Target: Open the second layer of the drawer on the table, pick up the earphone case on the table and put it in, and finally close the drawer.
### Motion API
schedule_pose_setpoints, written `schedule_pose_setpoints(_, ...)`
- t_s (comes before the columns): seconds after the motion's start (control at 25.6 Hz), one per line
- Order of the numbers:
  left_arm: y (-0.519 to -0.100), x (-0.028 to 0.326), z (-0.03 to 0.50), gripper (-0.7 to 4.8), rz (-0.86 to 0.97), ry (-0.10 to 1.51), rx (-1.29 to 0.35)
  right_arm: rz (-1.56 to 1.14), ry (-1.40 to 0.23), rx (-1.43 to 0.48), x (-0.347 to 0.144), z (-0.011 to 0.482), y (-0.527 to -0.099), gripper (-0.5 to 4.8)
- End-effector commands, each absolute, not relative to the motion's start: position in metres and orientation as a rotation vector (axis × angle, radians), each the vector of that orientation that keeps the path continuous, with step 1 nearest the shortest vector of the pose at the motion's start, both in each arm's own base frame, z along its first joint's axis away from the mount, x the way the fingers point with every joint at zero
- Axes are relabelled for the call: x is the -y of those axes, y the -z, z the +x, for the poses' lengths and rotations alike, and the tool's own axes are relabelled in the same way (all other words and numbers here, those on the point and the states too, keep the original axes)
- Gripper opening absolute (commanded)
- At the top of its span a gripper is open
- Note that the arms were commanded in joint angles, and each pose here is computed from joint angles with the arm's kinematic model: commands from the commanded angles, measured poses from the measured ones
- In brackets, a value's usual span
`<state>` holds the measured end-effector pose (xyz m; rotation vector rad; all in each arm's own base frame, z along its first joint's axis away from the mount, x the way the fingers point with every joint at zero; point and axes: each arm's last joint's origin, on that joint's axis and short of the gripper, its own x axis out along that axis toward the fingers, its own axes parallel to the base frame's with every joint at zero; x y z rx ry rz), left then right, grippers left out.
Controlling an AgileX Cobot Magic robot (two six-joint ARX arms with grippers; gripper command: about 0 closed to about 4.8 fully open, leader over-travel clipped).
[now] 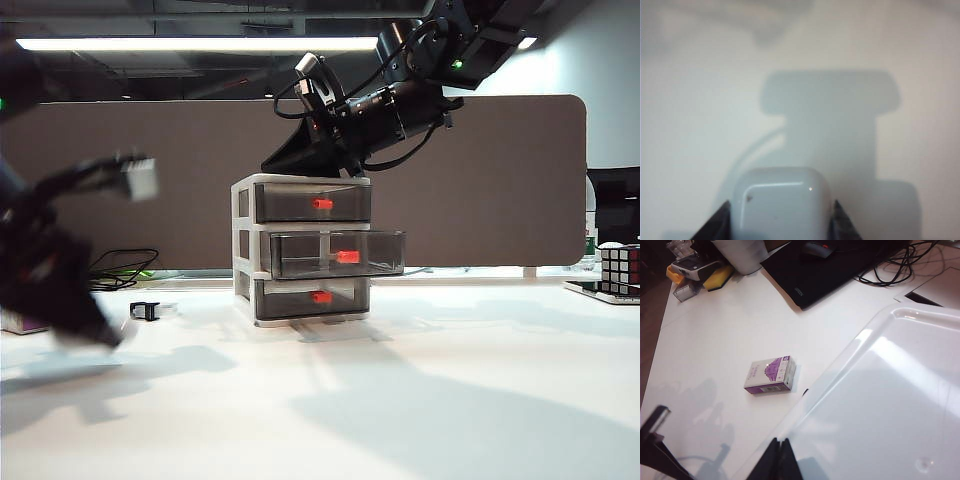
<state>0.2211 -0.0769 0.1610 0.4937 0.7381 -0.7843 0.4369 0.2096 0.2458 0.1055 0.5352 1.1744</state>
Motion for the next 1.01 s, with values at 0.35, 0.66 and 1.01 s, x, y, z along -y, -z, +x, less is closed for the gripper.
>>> schedule_pose_setpoints(0.35,-0.242,0.111,0.247,0.51,0.556,0.848,-0.378,0.134,-1.145,-0.671,-0.209,0.434,-0.223,-0.05)
schedule_pose_setpoints(0.66,-0.254,0.146,0.277,0.47,0.568,0.929,-0.316,0.132,-1.149,-0.671,-0.211,0.434,-0.223,-0.05)
schedule_pose_setpoints(1.01,-0.242,0.176,0.285,0.17,0.557,0.977,-0.240,0.131,-1.156,-0.675,-0.213,0.432,-0.223,-0.05)
